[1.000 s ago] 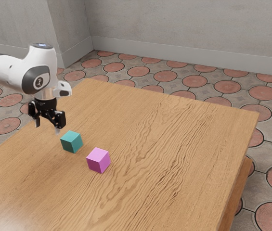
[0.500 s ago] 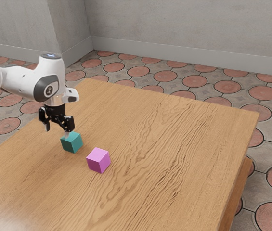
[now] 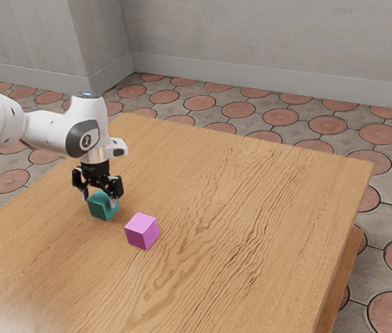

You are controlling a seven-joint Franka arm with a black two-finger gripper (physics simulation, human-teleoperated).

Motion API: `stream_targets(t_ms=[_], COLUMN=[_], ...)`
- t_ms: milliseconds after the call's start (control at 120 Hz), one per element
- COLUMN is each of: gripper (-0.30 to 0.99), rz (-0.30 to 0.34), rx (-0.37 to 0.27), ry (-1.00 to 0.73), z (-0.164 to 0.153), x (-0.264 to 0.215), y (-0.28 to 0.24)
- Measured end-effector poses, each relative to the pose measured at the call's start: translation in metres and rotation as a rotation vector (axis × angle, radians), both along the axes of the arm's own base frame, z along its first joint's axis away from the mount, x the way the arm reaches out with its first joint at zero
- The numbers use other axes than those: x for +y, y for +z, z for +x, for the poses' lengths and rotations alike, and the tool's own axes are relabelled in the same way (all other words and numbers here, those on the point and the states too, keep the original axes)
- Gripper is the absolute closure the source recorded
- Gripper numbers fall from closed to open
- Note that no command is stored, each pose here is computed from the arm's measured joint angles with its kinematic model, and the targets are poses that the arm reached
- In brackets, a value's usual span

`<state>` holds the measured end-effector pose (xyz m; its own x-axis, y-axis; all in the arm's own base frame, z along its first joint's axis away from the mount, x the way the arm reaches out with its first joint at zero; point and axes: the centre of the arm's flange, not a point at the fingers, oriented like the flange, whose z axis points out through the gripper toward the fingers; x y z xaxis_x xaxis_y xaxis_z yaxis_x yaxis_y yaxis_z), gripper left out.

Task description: Pick up the blue block with one arm, and put the blue block on the pink block with one arm

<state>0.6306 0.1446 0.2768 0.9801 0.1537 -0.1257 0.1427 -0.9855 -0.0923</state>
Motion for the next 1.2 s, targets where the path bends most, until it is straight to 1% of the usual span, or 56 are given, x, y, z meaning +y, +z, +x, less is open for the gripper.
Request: stream_targets(t_ms=[75,242,300,433,508,608,792,892,1000,1200], gripper=[0.00,0.00,0.05,0.23,0.26,0.34,0.38,0.39,0.40,0.41], rz=[0.001,-0.005,-0.006,-0.006,-0.003,0.001,-0.006,-0.010,-0.014,-0.035], rx=[-0.006,0.006,0.006,0.004,0.004,0.001,-0.021,-0.027,-0.018,-0.036], ry=[0.004,0.011,0.014,0.021,0.023,0.029,0.021,0.002,-0.020,-0.061], z=[0.004,0.009,0.010,0.012,0.012,0.011,0.005,-0.005,-0.018,-0.025], x=[0.002,0.003,0.004,0.007,0.008,0.012,0.006,-0.009,-0.029,-0.069], y=[-0.002,-0.018,-0.020,-0.022,-0.022,-0.017,0.013,0.034,0.047,0.071])
